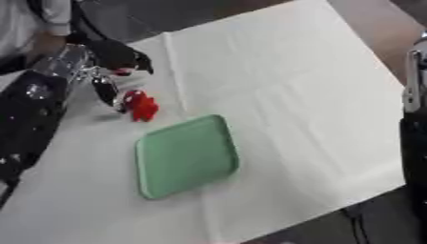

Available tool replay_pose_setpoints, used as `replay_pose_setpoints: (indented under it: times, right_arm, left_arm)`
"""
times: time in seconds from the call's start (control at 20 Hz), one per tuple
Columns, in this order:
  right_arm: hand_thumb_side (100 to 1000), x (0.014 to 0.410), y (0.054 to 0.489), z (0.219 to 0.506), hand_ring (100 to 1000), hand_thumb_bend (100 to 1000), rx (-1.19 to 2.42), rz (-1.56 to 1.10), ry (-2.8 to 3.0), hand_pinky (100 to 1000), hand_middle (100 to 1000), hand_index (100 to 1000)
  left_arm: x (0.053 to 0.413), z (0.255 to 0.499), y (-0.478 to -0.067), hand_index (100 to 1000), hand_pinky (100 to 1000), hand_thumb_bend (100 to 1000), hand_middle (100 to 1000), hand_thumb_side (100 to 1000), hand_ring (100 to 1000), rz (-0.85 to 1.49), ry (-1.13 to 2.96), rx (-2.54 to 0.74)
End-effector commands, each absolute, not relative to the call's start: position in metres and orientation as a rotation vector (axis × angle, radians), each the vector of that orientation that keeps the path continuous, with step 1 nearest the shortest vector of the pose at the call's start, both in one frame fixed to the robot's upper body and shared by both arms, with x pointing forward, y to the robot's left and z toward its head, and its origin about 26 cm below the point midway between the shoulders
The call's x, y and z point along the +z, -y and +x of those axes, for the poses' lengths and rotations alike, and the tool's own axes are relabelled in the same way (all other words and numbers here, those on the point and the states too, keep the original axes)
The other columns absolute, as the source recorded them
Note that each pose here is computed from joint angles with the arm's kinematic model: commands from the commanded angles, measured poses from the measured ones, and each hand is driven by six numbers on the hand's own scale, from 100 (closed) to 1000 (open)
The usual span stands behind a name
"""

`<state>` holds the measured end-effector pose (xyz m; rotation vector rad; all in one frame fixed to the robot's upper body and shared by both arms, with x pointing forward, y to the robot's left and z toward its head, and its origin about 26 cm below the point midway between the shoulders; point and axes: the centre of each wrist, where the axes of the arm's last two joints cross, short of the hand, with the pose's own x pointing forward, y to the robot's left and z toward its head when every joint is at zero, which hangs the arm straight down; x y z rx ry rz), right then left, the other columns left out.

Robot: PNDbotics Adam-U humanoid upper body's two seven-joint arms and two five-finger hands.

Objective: Pick up objects on the table and place them in the box.

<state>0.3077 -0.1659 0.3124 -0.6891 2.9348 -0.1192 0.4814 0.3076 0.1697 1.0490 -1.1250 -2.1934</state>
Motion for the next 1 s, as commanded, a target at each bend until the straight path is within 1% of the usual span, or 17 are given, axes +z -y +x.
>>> replay_pose_setpoints:
  times: [0.05, 0.1, 0.2, 0.45, 0.55, 0.6, 0.65, 0.7, 0.75, 0.8, 0.85, 0.9, 0.95, 1.0]
  right_arm:
    - [363, 0.320, 0.163, 0.304, 381, 106, -0.119, -0.701, -2.903, 231, 428, 485]
    - [368, 0.320, 0.163, 0.304, 381, 103, -0.118, -0.702, -2.903, 231, 428, 485]
    - [368, 0.320, 0.163, 0.304, 381, 103, -0.117, -0.703, -2.902, 231, 428, 485]
    - [368, 0.321, 0.163, 0.304, 382, 103, -0.113, -0.707, -2.899, 231, 429, 486]
    - [369, 0.321, 0.163, 0.304, 382, 103, -0.112, -0.707, -2.898, 231, 429, 486]
    - [369, 0.321, 0.163, 0.304, 382, 103, -0.112, -0.708, -2.898, 231, 430, 486]
    - [369, 0.321, 0.163, 0.304, 382, 104, -0.112, -0.707, -2.898, 231, 430, 486]
    - [369, 0.321, 0.163, 0.304, 382, 104, -0.113, -0.707, -2.898, 231, 430, 486]
    - [369, 0.321, 0.163, 0.304, 382, 103, -0.113, -0.707, -2.898, 231, 430, 486]
    - [369, 0.321, 0.163, 0.304, 382, 103, -0.114, -0.707, -2.898, 231, 429, 486]
    - [368, 0.321, 0.163, 0.304, 382, 103, -0.115, -0.706, -2.898, 231, 429, 486]
    - [369, 0.321, 0.163, 0.304, 381, 103, -0.116, -0.706, -2.898, 230, 429, 486]
    - [368, 0.321, 0.163, 0.304, 381, 103, -0.117, -0.705, -2.898, 230, 429, 486]
    - [368, 0.321, 0.163, 0.304, 381, 103, -0.119, -0.704, -2.899, 230, 429, 486]
  left_arm:
    - [0.177, 0.483, -0.314, 907, 736, 716, 856, 279, 756, 1.041, 1.120, -2.157]
    - [0.174, 0.483, -0.315, 901, 722, 709, 834, 281, 741, 1.020, 1.113, -2.147]
    - [0.170, 0.483, -0.317, 898, 708, 706, 822, 282, 724, 0.975, 1.112, -2.125]
    - [0.161, 0.482, -0.316, 896, 702, 697, 816, 279, 716, 0.899, 1.115, -2.096]
    - [0.160, 0.482, -0.316, 879, 685, 681, 806, 273, 701, 0.889, 1.111, -2.093]
    - [0.160, 0.482, -0.316, 845, 624, 654, 770, 264, 641, 0.887, 1.110, -2.092]
    - [0.161, 0.482, -0.316, 824, 573, 634, 751, 256, 605, 0.889, 1.113, -2.092]
    - [0.162, 0.482, -0.316, 783, 488, 582, 708, 252, 542, 0.896, 1.115, -2.091]
    - [0.164, 0.481, -0.316, 756, 430, 557, 681, 243, 510, 0.908, 1.120, -2.092]
    - [0.165, 0.481, -0.316, 718, 339, 511, 644, 219, 458, 0.920, 1.125, -2.093]
    - [0.167, 0.481, -0.316, 685, 288, 477, 615, 199, 421, 0.936, 1.138, -2.094]
    - [0.168, 0.481, -0.316, 647, 247, 434, 586, 182, 386, 0.948, 1.152, -2.097]
    - [0.170, 0.480, -0.315, 621, 232, 411, 569, 170, 373, 0.956, 1.178, -2.102]
    - [0.170, 0.480, -0.316, 598, 228, 403, 560, 160, 378, 0.960, 1.204, -2.106]
